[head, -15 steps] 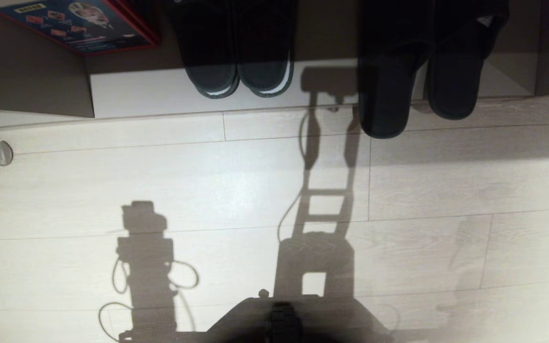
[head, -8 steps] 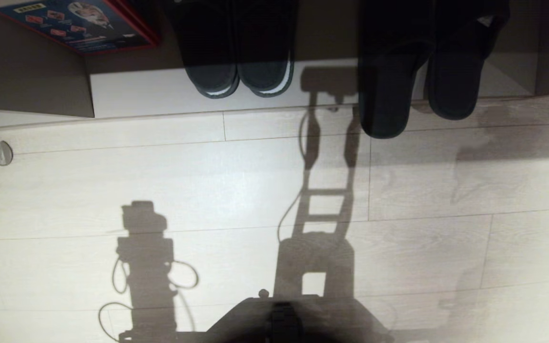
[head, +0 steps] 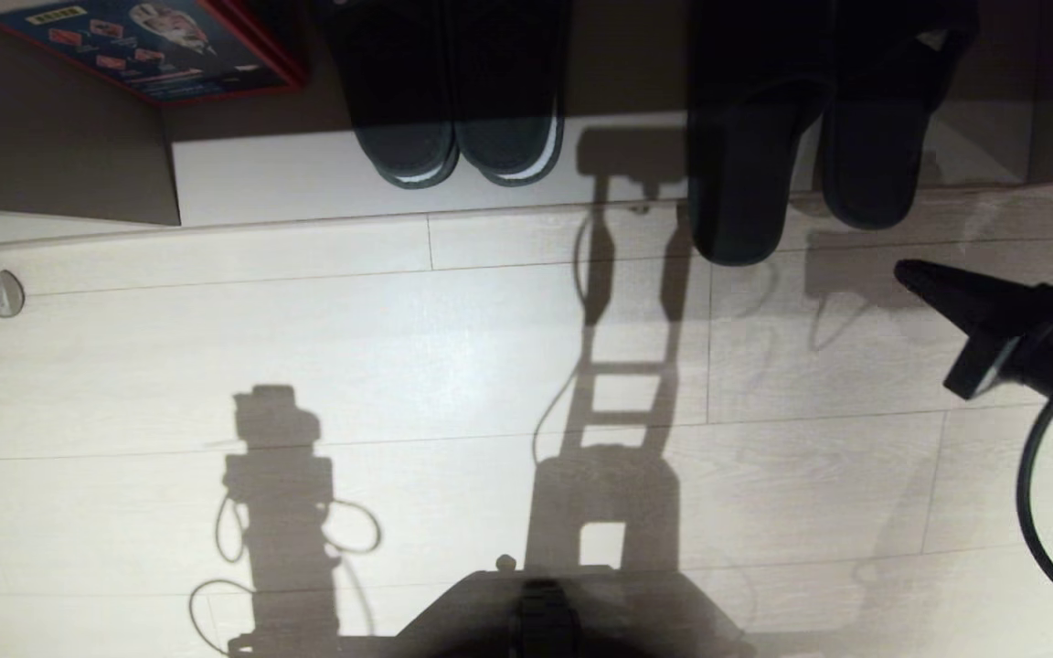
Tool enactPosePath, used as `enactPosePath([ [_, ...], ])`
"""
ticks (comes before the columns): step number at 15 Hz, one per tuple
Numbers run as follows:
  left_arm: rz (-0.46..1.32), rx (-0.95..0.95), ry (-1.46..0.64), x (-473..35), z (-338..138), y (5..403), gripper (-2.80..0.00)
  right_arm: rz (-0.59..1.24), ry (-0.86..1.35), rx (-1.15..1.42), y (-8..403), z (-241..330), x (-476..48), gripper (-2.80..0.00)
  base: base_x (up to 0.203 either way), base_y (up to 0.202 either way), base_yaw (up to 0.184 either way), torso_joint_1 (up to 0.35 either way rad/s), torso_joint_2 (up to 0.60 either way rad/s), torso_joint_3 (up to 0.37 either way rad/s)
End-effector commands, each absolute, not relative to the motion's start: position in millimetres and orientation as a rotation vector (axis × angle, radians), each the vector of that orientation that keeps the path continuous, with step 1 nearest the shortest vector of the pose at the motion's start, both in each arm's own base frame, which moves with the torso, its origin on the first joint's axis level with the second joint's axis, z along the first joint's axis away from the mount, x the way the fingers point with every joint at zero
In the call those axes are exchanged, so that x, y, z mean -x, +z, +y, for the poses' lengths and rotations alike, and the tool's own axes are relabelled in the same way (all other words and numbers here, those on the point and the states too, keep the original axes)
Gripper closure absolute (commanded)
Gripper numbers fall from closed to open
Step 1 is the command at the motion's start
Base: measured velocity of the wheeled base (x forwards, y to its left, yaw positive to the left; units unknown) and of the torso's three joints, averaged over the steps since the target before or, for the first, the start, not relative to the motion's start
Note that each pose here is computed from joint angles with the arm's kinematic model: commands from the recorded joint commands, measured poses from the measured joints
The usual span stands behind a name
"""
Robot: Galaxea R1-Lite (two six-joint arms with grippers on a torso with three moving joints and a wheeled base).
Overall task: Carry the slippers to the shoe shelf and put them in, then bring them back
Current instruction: Pick up the slippers in the shoe cabinet
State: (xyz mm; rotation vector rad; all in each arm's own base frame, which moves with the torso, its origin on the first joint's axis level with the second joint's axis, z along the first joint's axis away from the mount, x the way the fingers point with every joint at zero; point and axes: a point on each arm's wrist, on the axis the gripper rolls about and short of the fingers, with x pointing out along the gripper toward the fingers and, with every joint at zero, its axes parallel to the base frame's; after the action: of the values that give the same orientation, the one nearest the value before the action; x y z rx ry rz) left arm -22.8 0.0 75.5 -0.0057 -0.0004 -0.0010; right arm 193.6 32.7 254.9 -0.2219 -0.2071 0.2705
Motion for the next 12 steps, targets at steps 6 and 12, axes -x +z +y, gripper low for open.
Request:
enactPosePath([
  [6,0.000,0.006,-0.002,23,0,75,0.00,-0.298,0.195,0.205,275,57,-233,0.00,0.000,0.000,0.000,0.000,0.00,0.000],
  [12,0.000,0.006,-0.002,23,0,75,0.00,-0.363,0.208,0.198,284,61,-245,-2.80,0.000,0.000,0.000,0.000,0.00,0.000],
])
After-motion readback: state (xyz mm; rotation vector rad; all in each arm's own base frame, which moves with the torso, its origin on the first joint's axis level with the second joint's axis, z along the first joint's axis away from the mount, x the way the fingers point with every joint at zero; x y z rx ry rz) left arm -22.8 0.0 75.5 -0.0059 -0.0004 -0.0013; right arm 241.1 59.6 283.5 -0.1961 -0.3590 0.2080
